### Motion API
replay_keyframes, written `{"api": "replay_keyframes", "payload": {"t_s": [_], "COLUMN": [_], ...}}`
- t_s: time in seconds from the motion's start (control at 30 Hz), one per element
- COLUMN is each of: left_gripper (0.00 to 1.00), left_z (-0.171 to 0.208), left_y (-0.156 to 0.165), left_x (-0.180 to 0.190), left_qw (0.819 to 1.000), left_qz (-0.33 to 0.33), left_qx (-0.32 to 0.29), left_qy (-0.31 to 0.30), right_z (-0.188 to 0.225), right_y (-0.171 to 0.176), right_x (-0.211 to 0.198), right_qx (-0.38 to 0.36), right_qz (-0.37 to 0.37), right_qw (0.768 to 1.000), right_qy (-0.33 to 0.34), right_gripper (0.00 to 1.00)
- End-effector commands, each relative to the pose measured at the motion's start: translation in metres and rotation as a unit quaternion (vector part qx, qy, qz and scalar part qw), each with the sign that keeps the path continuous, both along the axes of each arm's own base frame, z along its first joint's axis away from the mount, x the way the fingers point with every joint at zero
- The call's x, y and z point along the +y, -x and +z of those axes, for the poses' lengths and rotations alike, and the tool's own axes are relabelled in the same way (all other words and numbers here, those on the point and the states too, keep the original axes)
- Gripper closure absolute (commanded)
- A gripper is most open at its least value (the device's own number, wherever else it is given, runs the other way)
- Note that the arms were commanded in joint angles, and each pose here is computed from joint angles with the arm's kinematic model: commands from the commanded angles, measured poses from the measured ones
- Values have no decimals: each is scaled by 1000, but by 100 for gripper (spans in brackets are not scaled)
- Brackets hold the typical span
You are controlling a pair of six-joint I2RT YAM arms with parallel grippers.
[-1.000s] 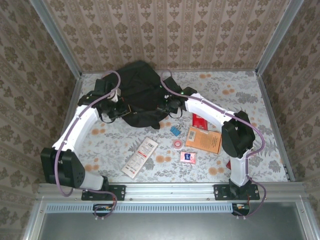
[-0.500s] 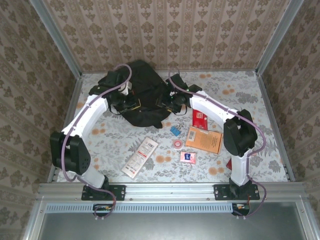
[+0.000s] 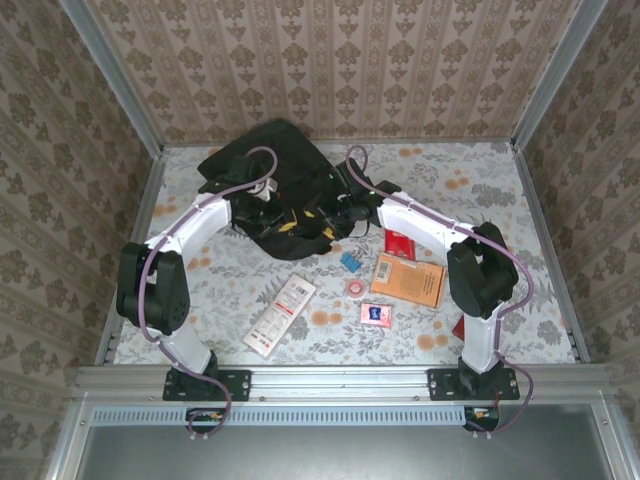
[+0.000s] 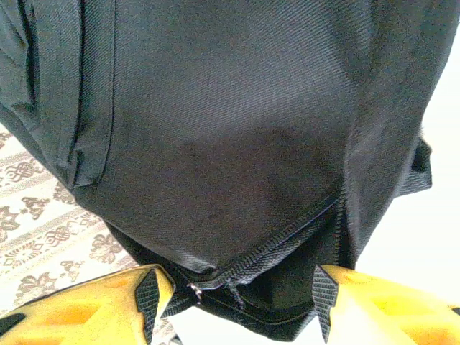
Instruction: Pack books, pencil case, and school supplies into a backpack
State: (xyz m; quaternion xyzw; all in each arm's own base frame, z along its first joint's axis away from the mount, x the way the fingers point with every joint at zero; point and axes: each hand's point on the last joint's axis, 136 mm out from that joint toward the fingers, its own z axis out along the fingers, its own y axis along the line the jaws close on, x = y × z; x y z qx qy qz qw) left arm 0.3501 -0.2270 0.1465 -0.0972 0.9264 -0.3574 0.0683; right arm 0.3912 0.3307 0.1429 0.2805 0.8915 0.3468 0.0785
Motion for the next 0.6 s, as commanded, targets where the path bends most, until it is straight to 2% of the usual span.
{"api": "replay_keyframes", "payload": {"t_s": [0.0, 0.13, 0.2, 0.27, 0.47, 0.57], "left_gripper": [100, 100, 100, 100, 100, 100], "left_z": [14, 23, 29, 31, 28, 28], "left_y": [2, 2, 2, 1, -2, -3], "left_x": [3, 15, 20, 23, 25, 25], "left_qw": [1000, 999, 998, 998, 998, 998], "left_qz": [9, 29, 34, 37, 44, 46], "left_qx": [-11, -16, -23, -26, -21, -21], "left_qy": [23, 38, 40, 40, 47, 48], "right_z": [-13, -17, -17, -16, -20, -21], "right_y": [6, 13, 17, 23, 46, 55], "right_x": [15, 7, 5, 5, 3, 12], "right_qx": [39, 45, 36, 29, 29, 38], "right_qz": [-14, -18, -16, -4, 22, 32], "right_qw": [999, 999, 999, 1000, 999, 999], "right_qy": [-23, 4, 3, -1, 4, -1], "right_gripper": [38, 40, 46, 48, 50, 47]}}
